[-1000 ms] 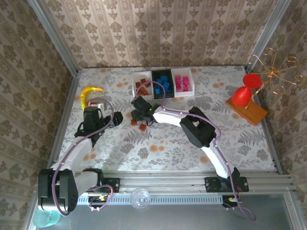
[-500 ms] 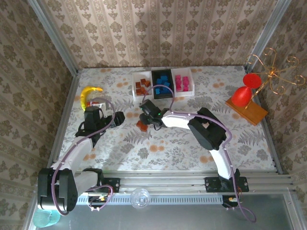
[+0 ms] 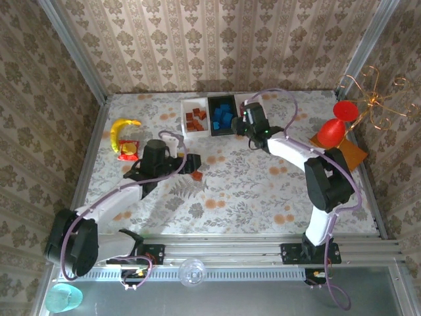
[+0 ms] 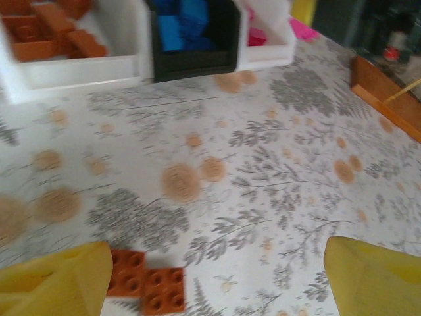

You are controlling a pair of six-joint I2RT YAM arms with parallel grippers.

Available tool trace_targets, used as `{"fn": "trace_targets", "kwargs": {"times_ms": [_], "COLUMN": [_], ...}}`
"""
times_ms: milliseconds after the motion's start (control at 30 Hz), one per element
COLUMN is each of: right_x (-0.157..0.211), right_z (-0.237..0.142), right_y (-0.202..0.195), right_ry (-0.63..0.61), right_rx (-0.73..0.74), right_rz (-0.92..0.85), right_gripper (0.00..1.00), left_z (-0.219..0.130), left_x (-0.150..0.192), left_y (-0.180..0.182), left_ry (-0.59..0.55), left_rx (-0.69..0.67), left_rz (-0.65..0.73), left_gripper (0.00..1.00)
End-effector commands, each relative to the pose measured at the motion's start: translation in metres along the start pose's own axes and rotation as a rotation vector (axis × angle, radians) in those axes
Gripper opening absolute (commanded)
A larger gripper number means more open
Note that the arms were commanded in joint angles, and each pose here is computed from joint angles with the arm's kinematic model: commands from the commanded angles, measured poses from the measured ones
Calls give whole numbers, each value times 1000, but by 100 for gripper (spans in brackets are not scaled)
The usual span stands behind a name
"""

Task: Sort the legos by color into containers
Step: Place the lego in the container.

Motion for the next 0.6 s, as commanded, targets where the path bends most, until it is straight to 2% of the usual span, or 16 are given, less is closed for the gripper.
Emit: {"fn": "trace_targets", "kwargs": {"times_ms": [0,200,333,467,567], "right_x": [-22,-41,-53,-68,-72], "right_z": [20,66,87,73,47], "right_y": [-27,-61,-69,-50,-29], "right_ry": [-38,-24,1,-19,-36], "right_rx": [118,224,254,176,67], "right_rz": [-2,26,14,11,18], "right_gripper": [36,37,44,56,62], "left_z": [7,14,13,11,9], "left_x": [-22,-22,-19,-11,-5], "left_y": [-16,-27,-24,-14,-4], "left_ry": [-48,-34,-19,14,39], "left_rx": [37,56,38,-21,-55], "left_rz": [45,57,58,66,69], "left_gripper": [85,85,85,85,86]}}
Point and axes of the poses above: each hand's point on the last joint's axis, 136 mm out from that joint toward the fingers, its own z axis out along the fingers, its own y axis along the line the jaws close on, x = y × z, the point moved 1 cm from there along -z, back along the fingers, and after that the axes turned 11 degrees about z, right-handed, at the moved point
